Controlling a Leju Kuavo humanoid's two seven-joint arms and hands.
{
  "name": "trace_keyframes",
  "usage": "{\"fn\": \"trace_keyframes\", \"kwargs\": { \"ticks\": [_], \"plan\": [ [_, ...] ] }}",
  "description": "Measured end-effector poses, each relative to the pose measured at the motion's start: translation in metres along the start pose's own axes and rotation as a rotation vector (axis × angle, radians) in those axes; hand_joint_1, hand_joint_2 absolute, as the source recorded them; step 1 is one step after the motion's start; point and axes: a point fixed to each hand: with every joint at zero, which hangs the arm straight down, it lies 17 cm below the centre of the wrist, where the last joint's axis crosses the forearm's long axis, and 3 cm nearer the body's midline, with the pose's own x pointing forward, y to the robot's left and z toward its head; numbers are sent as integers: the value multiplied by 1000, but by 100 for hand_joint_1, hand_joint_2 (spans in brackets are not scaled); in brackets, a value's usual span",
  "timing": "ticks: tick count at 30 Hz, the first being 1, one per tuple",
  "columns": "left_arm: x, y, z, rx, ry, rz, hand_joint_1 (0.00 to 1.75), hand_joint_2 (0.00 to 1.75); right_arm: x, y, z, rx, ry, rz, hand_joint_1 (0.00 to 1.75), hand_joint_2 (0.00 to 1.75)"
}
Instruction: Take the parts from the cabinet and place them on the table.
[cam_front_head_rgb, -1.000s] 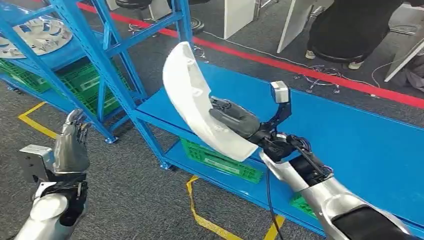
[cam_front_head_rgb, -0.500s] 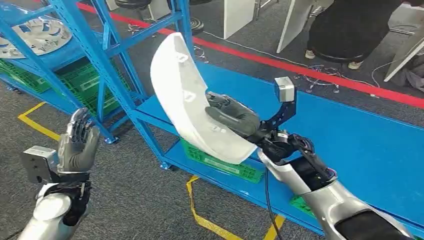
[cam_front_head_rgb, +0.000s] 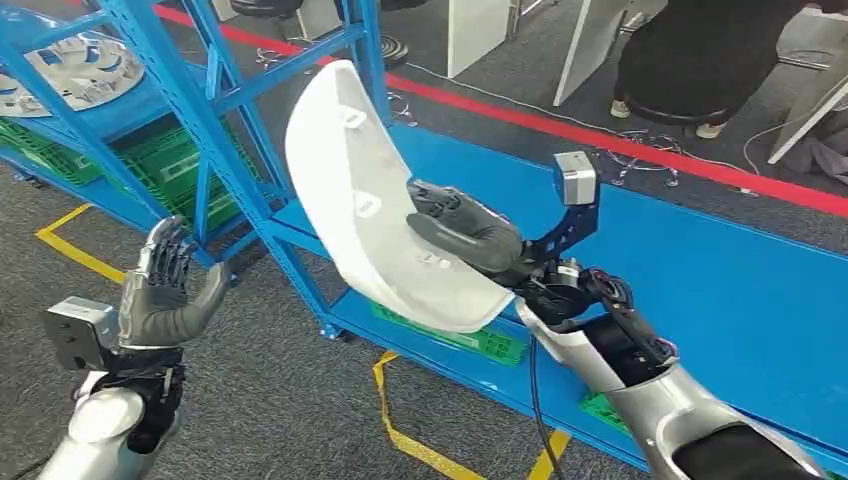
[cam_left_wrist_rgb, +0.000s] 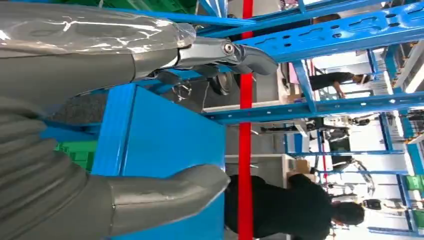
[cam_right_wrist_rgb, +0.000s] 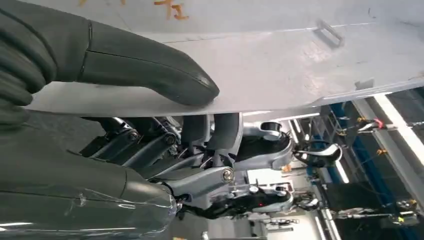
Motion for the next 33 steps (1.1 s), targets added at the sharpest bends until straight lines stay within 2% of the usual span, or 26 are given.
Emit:
{"fn": "trace_keyframes", "kwargs": {
  "ticks": [17, 33],
  "plan": [
    [-2, -1, -1, 6, 15, -2, 0, 175, 2, 8, 0, -6, 5, 0, 175, 175],
    [0, 6, -2, 44, 9, -12, 0, 175, 6, -2, -1, -55, -9, -21, 175, 175]
  ]
}}
